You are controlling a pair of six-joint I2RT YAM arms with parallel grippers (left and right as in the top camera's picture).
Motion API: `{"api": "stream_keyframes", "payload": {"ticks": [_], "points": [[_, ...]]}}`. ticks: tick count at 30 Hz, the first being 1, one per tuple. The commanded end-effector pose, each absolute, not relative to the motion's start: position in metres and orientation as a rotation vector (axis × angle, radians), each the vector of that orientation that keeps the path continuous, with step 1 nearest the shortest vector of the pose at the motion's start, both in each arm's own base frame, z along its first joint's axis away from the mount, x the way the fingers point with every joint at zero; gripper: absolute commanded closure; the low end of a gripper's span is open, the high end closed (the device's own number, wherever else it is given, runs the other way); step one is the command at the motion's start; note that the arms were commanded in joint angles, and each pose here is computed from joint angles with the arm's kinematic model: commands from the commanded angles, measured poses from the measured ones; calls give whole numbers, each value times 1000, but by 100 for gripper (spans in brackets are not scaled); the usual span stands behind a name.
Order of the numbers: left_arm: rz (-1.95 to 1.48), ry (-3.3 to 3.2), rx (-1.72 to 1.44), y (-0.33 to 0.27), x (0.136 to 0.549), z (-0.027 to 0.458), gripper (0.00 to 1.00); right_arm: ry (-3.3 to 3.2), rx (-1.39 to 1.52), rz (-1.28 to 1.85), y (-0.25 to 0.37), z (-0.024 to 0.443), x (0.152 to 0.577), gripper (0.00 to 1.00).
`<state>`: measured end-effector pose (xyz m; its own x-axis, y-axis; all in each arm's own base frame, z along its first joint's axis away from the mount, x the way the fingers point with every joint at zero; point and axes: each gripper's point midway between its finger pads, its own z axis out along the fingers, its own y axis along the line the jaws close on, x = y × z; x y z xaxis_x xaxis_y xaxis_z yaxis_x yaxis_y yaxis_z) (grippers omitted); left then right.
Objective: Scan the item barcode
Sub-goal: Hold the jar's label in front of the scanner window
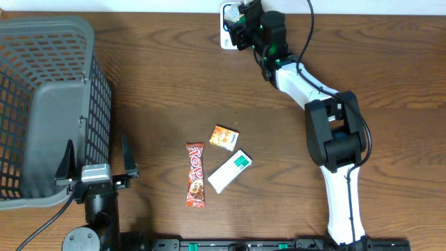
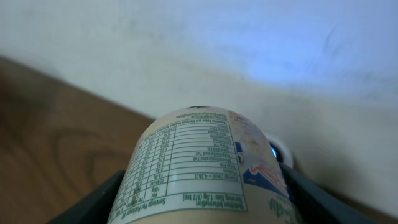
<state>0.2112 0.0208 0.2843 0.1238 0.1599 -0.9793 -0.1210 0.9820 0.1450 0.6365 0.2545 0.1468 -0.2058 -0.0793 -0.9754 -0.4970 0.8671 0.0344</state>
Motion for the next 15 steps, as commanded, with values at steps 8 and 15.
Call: {"api": "stream_keyframes", "payload": {"ticks": [8,15], "points": [[93,1831,-182,33,226,140,4,1716,-364,384,242,163,647,43],[93,1831,-182,33,226,140,4,1764,-366,384,241,152,645,42]]}}
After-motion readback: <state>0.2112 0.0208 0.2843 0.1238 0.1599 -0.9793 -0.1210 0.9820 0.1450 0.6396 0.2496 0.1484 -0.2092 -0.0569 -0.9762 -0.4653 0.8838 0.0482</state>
